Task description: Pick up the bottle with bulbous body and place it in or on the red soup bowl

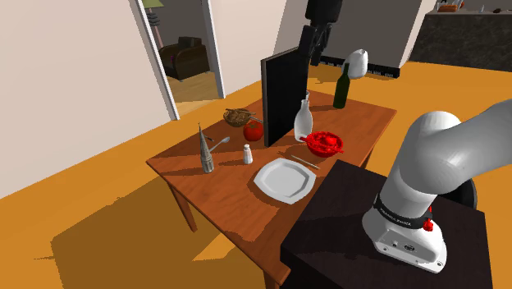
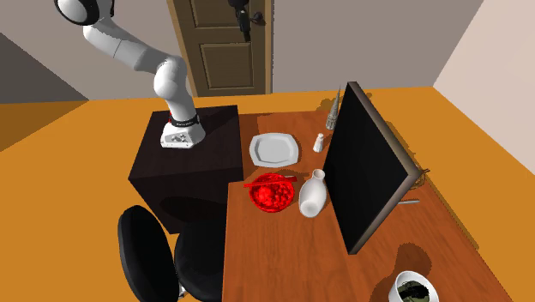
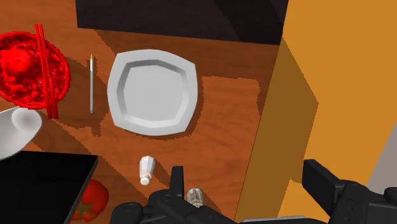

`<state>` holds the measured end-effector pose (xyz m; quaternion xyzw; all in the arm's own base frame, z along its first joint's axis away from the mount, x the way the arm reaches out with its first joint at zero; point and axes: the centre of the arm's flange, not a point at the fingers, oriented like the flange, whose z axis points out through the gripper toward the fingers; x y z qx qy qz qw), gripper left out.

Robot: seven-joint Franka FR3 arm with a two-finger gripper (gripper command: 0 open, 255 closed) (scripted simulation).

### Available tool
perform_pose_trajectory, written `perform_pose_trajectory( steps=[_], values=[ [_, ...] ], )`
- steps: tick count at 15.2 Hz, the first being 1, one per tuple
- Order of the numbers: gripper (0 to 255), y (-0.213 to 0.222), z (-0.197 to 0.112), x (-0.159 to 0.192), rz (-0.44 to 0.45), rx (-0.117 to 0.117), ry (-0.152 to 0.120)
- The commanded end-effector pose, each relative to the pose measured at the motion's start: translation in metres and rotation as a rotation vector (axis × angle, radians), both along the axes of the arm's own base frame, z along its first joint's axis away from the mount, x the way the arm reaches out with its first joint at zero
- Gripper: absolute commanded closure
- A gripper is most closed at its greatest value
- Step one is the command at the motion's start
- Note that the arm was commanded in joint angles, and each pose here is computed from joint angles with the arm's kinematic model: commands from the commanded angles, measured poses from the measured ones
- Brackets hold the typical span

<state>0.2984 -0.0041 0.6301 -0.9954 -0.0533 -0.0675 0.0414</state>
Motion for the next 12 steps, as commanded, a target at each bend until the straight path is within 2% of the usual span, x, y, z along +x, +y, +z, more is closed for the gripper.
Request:
perform_pose_trajectory(
  steps=[1, 12],
  values=[
    [0, 0.000, 0.000, 0.000, 0.000, 0.000, 0.000],
    [0, -0.108, -0.079, 0.053, 0.020, -0.021, 0.023]
  ],
)
